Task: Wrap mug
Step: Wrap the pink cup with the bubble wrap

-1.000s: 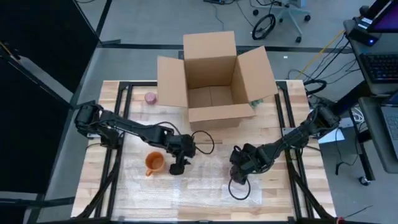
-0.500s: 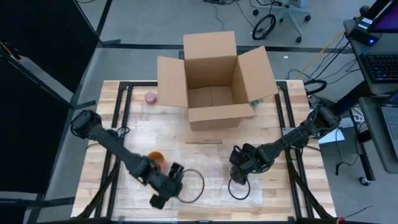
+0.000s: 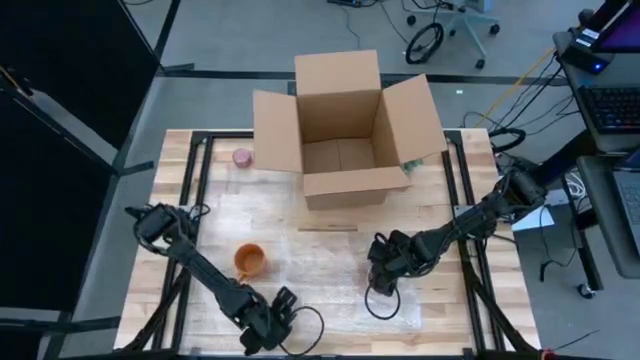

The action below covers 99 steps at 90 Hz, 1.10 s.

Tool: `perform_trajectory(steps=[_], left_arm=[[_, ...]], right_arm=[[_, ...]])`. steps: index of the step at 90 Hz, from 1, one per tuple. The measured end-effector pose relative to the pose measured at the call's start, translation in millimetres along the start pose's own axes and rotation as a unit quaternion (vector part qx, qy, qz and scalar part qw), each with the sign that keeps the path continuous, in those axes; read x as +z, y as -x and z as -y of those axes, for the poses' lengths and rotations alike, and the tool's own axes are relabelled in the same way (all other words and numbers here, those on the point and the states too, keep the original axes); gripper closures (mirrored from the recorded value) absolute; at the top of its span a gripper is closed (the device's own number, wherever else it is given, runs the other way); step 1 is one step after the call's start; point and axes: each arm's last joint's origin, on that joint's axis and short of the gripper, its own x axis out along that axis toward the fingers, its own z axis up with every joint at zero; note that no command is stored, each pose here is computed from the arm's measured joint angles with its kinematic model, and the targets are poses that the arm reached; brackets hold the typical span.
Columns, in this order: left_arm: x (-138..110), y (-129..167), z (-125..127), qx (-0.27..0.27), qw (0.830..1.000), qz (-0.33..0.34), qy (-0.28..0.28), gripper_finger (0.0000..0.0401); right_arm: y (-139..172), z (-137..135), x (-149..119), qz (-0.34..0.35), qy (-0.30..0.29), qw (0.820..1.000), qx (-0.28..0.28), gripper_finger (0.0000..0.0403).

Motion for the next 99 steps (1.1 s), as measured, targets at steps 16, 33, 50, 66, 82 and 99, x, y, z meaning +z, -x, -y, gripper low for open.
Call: perform_trajectory(steps=[16,33,50,66,82,99], left_arm=[[5.4,1.4,-5.0,0.016,1.0,0.023,0.007,0.0209],[12.3,4.3,-5.8,0.018,0.999,0.039,0.009,0.0254],[19.5,9.5,-7.2,0.026,0.999,0.042,0.012,0.031],[30.3,15.6,-17.3,0.055,0.996,0.059,0.024,0.0375],[30.5,14.2,-31.9,0.069,0.995,0.061,0.042,0.0398],[44.7,24.3,-50.1,0.12,0.988,0.079,0.062,0.0401]], right_arm=[[0.0,-0.1,0.0,0.0,0.0,1.0,0.0,0.0117],[0.1,-0.2,0.0,0.0,0.001,1.0,0.001,0.0117],[0.1,-0.2,0.1,0.0,0.001,1.0,0.001,0.0117],[0.2,-0.3,0.2,0.001,0.004,1.0,0.002,0.0117],[0.3,-0.4,0.3,0.002,0.005,1.0,0.002,0.0117],[0.3,-1.1,0.9,0.005,-0.001,1.0,0.005,0.0117]])
